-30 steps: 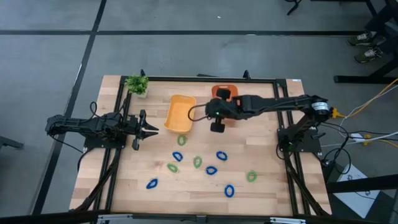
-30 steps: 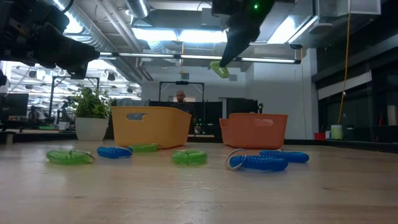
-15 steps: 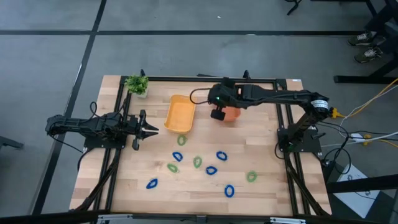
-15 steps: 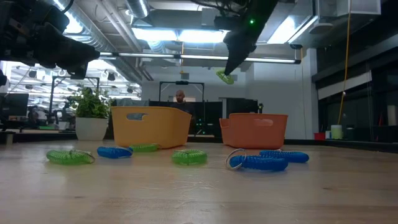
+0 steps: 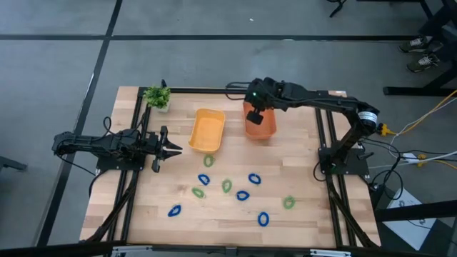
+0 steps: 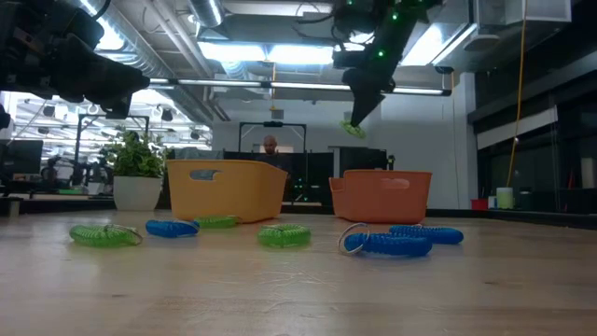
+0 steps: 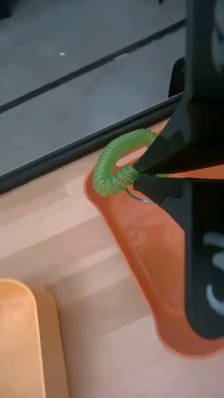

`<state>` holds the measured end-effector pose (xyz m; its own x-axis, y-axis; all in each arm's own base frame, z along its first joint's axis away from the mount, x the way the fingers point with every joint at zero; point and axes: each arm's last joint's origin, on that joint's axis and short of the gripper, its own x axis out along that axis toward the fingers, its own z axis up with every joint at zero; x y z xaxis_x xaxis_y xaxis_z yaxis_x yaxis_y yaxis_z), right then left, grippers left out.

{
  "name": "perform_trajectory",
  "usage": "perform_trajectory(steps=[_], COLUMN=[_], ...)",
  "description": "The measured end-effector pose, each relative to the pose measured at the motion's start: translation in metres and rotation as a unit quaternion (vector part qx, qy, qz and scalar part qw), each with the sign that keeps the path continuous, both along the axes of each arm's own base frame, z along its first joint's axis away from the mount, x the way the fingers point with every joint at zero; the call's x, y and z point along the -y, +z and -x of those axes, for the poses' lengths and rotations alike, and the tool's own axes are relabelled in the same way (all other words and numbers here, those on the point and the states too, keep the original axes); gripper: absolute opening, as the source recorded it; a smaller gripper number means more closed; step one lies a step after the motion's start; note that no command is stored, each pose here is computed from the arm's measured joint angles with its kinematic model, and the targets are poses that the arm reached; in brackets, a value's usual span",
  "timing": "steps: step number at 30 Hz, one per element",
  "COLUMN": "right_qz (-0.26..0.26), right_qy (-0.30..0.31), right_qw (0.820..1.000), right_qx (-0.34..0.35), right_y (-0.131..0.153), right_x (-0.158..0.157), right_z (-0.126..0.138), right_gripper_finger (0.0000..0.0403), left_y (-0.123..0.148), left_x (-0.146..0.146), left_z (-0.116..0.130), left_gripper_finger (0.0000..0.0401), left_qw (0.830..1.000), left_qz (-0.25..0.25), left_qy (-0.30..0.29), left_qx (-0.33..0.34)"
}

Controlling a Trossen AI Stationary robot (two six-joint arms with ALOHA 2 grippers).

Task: Sort items
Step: Put the green keychain into the orange bin

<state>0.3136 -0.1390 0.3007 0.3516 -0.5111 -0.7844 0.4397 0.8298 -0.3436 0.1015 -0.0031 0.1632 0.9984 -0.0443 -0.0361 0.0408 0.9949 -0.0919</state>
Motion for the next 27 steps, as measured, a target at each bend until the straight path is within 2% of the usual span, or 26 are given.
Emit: perform_trajectory(steps=[6, 15, 27], right_qz=[-0.022, -0.028, -0.062], right_qy=[-0.008, -0.015, -0.005], right_qw=[1.0, 0.999, 0.998], right_qx=[0.011, 0.016, -0.003], right_y=[0.0, -0.002, -0.037], right_x=[0.011, 0.013, 0.011], right_z=[0.005, 0.006, 0.01], right_gripper_finger=[0.0007, 0.0007, 0.0007], left_y=[0.0, 0.0, 0.0], left_x=[0.0, 0.0, 0.0], left_z=[0.0, 0.0, 0.0], left_gripper_finger=[0.007, 0.007, 0.007], left_qw=[1.0, 1.0, 1.0], left_qz=[0.0, 0.0, 0.0], left_qy=[0.0, 0.0, 0.0], left_qx=[0.0, 0.0, 0.0])
